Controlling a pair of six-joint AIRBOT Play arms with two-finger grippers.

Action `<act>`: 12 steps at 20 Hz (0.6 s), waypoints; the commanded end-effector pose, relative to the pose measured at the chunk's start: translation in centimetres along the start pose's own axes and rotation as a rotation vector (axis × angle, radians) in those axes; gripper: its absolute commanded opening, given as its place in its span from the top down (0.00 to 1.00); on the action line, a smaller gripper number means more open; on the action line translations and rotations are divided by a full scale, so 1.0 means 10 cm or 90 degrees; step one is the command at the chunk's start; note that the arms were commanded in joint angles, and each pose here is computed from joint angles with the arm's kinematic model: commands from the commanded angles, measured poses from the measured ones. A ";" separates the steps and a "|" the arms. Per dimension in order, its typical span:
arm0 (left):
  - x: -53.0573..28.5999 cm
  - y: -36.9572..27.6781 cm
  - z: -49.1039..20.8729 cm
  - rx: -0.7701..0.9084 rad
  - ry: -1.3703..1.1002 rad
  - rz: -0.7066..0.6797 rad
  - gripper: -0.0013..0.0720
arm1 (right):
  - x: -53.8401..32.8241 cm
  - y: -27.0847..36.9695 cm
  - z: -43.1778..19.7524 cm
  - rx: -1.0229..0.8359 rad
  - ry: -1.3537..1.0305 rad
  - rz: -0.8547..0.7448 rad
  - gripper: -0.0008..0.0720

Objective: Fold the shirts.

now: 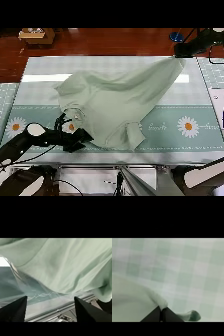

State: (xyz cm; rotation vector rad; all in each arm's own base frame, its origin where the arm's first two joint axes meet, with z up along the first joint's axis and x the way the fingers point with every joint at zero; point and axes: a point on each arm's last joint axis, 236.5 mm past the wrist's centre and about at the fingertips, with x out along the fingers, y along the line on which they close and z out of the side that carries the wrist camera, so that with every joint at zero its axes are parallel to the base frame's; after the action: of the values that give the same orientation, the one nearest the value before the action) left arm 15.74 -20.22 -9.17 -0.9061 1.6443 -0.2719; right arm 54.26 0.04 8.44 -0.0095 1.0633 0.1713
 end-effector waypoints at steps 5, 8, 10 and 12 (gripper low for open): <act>0.24 -0.13 0.57 0.010 -0.099 0.027 0.25 | 0.00 0.00 -0.03 -0.001 0.009 0.001 0.95; 0.41 -0.22 0.67 0.023 -0.075 0.045 0.37 | 0.00 0.01 -0.08 -0.001 0.021 0.002 0.95; 0.50 -0.25 0.63 0.092 -0.032 0.060 0.94 | -0.01 0.01 -0.10 -0.001 0.026 0.003 0.95; 0.50 -0.19 0.55 0.114 0.014 0.072 0.95 | -0.03 0.01 -0.09 -0.005 0.025 0.002 0.95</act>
State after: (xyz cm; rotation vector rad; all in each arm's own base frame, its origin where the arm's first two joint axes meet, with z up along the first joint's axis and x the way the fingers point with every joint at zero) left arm 22.14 -23.15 -12.49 -0.7829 1.5940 -0.2665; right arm 53.51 0.04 8.16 -0.0135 1.0959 0.1761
